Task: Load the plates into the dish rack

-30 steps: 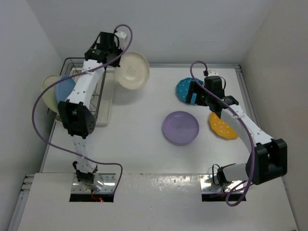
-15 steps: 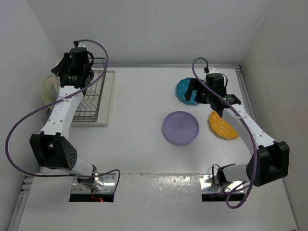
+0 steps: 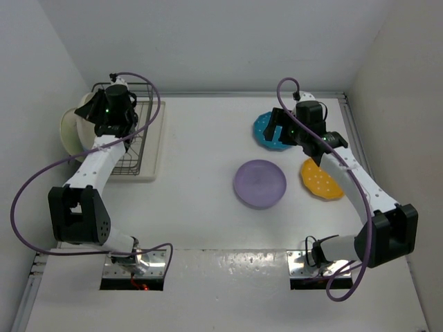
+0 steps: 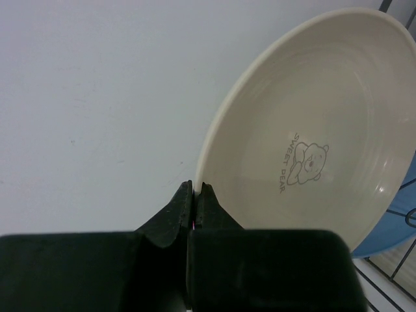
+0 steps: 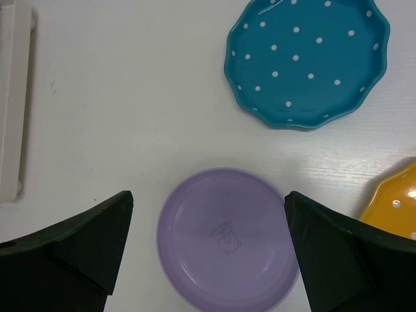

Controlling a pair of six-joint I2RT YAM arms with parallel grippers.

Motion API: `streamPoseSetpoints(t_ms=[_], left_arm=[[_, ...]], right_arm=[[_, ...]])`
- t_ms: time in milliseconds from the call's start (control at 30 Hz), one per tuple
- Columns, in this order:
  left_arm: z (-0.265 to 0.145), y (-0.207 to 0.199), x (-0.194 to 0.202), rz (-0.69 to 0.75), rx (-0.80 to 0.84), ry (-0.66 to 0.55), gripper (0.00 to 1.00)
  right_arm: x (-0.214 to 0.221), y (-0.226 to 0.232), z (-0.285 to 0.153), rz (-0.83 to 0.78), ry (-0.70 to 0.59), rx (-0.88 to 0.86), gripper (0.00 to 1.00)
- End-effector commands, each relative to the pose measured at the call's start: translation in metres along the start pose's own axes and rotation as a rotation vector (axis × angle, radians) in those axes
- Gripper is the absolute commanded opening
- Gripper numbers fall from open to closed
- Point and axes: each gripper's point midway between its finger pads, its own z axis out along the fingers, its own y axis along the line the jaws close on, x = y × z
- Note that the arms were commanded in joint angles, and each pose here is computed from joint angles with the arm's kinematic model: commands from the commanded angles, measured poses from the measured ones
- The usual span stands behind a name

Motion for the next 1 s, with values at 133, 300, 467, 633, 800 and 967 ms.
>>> streamPoseSetpoints(t_ms=[133, 300, 467, 633, 800, 967], left_arm=[[0.002, 0.005, 0.002, -0.107, -0.012, -0.017, 0.00], [0.004, -0.018, 0.012, -0.083, 0.025, -0.013, 0.00], [0.007, -0.038, 0.023, -0.040, 0.032, 0.006, 0.00], [0.008, -0.064, 0.031, -0.019, 0.118, 0.018, 0.00], [0.013, -0.082, 0.039, -0.005, 0.190, 0.046, 0.47], [0.014, -0.064, 0.018, -0.067, 0.226, 0.036, 0.91]], right_arm=[[-0.019, 0.004, -0.015, -0.002, -0.071, -0.005, 1.00], [-0.018, 0.003, -0.016, -0.004, -0.076, -0.005, 1.00], [-0.019, 0.003, -0.016, -0.005, -0.079, -0.005, 1.00], [-0.018, 0.002, -0.017, -0.011, -0.082, -0.005, 1.00], [-0.014, 0.000, -0.015, -0.015, -0.067, 0.002, 1.00], [-0.011, -0.002, -0.013, -0.020, -0.052, 0.015, 1.00]])
